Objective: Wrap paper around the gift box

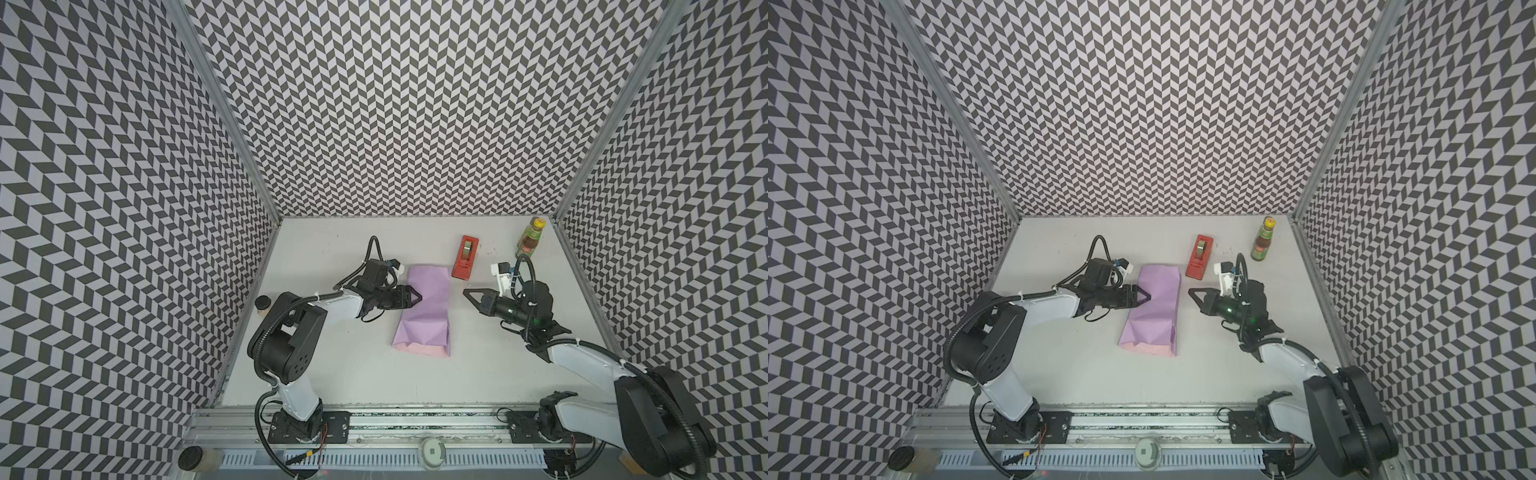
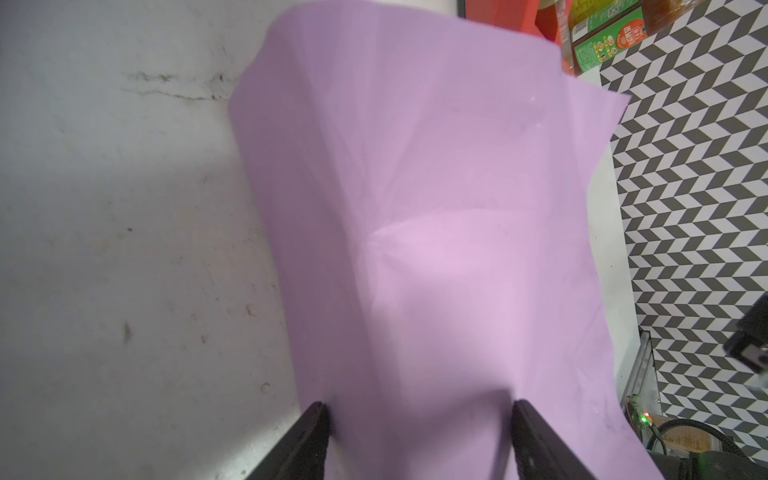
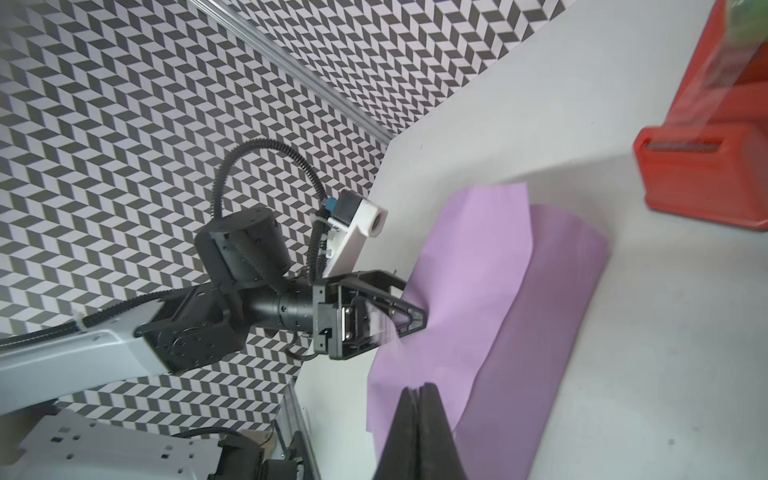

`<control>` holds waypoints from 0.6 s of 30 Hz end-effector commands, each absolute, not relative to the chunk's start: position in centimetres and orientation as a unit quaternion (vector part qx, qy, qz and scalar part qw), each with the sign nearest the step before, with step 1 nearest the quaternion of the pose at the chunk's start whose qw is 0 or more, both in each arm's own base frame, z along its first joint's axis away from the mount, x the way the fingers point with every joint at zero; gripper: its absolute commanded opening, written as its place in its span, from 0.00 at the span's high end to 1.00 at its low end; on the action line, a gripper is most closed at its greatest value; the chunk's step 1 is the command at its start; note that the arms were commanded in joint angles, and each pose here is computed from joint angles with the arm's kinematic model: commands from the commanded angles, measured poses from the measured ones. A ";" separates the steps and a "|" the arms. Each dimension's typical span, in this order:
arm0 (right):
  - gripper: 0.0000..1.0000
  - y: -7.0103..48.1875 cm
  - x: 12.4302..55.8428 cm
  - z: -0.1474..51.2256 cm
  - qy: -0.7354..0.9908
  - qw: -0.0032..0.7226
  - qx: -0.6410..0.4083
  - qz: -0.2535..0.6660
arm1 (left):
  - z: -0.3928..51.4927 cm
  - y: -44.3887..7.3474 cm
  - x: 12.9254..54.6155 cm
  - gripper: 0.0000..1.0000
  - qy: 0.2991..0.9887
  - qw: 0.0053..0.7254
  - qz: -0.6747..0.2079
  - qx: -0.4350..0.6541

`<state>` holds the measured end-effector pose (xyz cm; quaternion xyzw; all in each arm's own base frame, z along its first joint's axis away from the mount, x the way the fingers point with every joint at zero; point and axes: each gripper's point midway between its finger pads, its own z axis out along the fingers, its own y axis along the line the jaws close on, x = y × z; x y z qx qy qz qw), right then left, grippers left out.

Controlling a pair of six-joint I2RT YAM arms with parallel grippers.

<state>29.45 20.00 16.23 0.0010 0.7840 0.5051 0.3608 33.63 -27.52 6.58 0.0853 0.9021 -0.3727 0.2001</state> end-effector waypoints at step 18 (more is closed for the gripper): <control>1.00 21.5 31.6 17.9 0.677 0.449 0.272 0.515 | -0.3 -23.7 30.4 0.32 0.955 0.119 -0.266 0.053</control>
